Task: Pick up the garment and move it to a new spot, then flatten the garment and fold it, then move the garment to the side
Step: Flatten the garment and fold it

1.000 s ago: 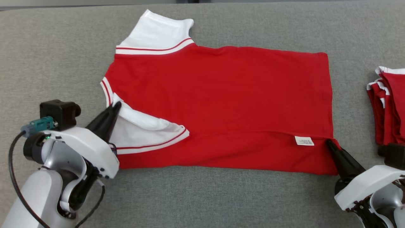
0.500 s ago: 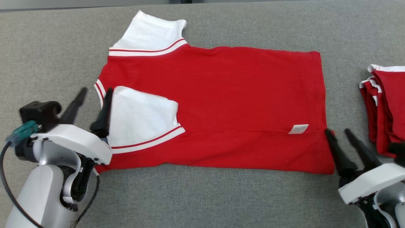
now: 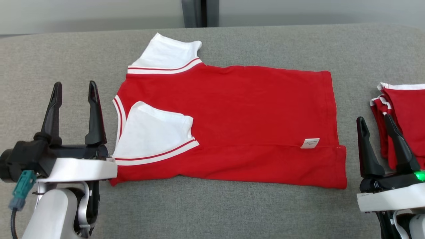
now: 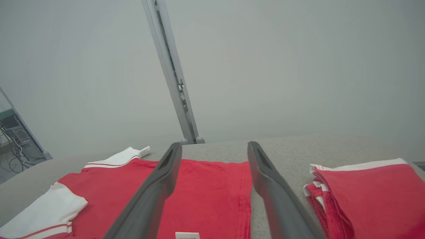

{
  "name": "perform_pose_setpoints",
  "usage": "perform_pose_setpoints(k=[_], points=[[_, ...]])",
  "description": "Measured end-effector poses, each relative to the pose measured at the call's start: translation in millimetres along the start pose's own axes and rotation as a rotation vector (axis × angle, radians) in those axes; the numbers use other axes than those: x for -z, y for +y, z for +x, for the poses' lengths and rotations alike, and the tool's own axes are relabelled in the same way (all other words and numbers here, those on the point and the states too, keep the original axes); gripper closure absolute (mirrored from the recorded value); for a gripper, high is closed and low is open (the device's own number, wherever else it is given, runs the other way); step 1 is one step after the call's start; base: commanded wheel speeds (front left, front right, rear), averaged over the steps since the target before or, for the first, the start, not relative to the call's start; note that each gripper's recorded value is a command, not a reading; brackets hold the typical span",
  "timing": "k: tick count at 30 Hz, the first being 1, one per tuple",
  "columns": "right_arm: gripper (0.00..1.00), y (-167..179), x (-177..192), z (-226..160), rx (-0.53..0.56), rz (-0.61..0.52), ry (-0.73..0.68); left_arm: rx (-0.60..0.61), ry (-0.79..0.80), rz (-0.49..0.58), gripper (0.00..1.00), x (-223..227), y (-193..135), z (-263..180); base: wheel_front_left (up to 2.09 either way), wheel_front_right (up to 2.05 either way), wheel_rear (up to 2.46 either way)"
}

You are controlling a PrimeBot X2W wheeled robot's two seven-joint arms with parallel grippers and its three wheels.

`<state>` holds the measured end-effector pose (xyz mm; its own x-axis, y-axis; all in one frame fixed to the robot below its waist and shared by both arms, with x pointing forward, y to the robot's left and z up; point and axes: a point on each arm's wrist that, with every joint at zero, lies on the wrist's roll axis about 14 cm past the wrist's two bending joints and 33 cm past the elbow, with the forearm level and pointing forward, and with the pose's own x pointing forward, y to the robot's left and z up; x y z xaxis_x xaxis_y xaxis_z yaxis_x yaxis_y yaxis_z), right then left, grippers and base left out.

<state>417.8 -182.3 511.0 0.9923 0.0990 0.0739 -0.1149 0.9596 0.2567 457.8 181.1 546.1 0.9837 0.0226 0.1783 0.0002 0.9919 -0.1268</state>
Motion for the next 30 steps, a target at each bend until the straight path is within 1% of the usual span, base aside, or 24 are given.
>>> perform_pose_setpoints(k=[4,11,17,25,30], points=[[0.0,6.1,-6.4,-1.8,-0.021,-0.052,-0.029,-0.008,-0.004,0.06,0.0,-0.3,9.5,-15.0,0.0,0.0,0.0],[0.0,6.3,5.3,-15.9,-0.019,-0.109,0.019,0.005,0.054,0.143,0.0,13.1,14.9,-43.4,0.0,0.0,0.0],[0.0,6.9,4.0,-21.2,-0.008,-0.096,0.016,0.008,0.078,0.148,0.0,18.1,15.3,-53.8,0.0,0.0,0.0],[0.0,6.9,5.4,-22.2,0.0,-0.082,0.02,0.023,0.091,0.145,0.0,20.9,10.9,-53.9,0.0,0.0,0.0],[0.0,2.0,11.1,-22.1,0.016,-0.075,0.04,0.057,0.156,0.152,0.0,34.3,4.5,-51.8,0.0,0.0,0.0]])
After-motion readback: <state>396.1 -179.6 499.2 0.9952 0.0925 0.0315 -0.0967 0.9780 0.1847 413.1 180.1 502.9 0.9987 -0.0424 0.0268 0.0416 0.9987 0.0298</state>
